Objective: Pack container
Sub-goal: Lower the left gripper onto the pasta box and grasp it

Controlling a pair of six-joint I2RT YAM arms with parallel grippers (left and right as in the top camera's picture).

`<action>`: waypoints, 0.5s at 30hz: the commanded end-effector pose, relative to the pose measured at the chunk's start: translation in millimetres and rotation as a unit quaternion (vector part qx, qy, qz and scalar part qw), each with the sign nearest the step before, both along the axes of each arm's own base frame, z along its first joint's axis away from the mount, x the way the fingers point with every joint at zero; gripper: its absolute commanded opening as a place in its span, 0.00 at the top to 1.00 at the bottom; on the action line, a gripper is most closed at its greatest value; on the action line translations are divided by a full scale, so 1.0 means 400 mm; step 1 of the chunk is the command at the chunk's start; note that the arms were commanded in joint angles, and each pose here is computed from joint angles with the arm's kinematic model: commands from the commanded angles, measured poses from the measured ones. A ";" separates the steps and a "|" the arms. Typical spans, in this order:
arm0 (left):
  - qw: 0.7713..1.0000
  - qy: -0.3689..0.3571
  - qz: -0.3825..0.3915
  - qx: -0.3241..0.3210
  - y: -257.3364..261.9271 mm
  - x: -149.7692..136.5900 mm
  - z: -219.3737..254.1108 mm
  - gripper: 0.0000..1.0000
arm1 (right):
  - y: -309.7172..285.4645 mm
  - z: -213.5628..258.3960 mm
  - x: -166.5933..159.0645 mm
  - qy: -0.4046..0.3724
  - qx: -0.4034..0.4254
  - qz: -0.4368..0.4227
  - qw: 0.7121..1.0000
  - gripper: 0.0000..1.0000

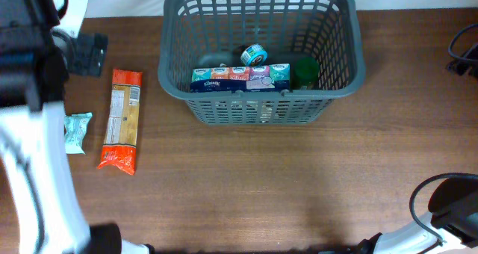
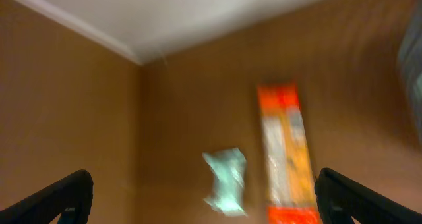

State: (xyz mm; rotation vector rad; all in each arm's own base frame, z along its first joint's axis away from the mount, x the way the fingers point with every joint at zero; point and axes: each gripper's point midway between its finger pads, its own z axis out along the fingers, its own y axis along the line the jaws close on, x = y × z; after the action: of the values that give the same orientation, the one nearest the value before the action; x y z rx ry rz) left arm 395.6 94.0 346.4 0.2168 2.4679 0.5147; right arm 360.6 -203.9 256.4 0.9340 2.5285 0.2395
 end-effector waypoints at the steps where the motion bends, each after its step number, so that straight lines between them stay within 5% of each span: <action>1: 0.988 0.105 0.063 -0.098 0.030 0.018 -0.265 0.00 | 0.008 0.005 0.001 -0.005 0.006 0.000 1.000 0.04; 15: 0.944 0.290 0.087 -0.132 0.064 0.028 -0.708 0.01 | 0.007 0.005 0.001 -0.005 0.005 -0.001 1.000 0.04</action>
State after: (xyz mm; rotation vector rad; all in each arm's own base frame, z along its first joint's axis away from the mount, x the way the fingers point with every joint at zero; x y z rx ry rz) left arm 407.2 121.7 86.0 0.0609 3.0727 0.2377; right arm 360.8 -203.6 256.5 0.9330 2.5279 0.2430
